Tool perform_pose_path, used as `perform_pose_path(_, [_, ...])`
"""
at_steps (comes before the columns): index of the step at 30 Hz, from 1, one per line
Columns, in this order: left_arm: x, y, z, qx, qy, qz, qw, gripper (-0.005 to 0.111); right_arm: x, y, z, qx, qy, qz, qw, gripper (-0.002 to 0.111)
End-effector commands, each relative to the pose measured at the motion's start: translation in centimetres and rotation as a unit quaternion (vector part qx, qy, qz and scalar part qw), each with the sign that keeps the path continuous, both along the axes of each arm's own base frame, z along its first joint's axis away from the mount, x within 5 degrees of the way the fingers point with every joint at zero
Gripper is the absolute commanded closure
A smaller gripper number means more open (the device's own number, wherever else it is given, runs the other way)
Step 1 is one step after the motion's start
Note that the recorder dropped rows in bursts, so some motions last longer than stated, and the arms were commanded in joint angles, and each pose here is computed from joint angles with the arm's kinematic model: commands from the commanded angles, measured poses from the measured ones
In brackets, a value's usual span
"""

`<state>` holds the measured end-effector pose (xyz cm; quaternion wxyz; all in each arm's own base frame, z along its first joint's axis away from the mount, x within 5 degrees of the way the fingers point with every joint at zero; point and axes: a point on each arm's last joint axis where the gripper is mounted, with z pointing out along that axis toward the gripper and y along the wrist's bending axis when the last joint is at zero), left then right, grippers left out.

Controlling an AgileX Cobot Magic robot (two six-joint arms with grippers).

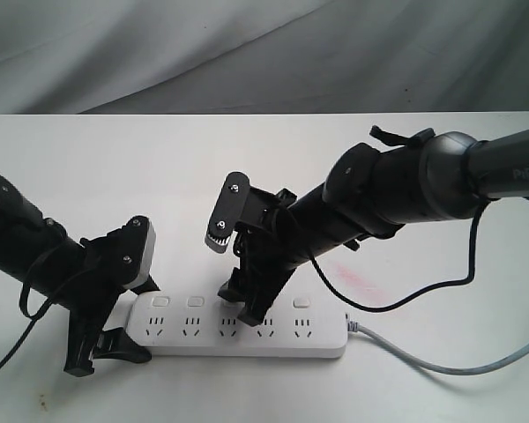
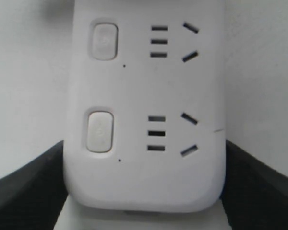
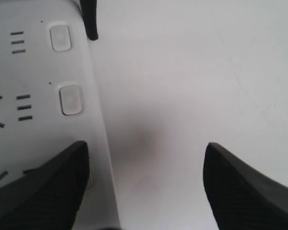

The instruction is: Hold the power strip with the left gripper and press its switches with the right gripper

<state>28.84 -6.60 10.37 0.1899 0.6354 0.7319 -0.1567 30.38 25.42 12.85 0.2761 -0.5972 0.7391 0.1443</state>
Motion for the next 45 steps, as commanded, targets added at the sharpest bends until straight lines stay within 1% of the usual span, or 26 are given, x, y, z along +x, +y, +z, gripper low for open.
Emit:
perform_pose_path(1, [0.2,0.2,-0.4,0.017,-0.012,0.002,1.0,0.043,-0.1,0.0,-0.6,-0.006,0.01,0.005,1.0,0.045])
perform_pose_path(12, [0.2,0.2,-0.4,0.017,-0.012,0.002,1.0,0.043,-0.4,0.0,-1.7,-0.01,0.036,0.004,0.999,0.045])
perform_pose_path(24, [0.2,0.2,-0.4,0.017,-0.013,0.0,1.0,0.043,0.0,-0.8,-2.0,-0.019,0.035,-0.002,0.999,0.045])
perform_pose_path(30, [0.2,0.2,-0.4,0.017,-0.012,0.001,1.0,0.043,0.0,-0.8,-2.1,-0.023,0.034,0.002,0.999,0.045])
perform_pose_path(36, [0.2,0.2,-0.4,0.017,-0.012,0.001,1.0,0.043,0.0,-0.9,-3.1,-0.031,0.046,0.004,0.998,0.045])
perform_pose_path(45, [0.2,0.2,-0.4,0.017,-0.013,0.001,1.0,0.043,0.1,-1.0,-3.1,-0.031,0.044,0.002,0.999,0.045])
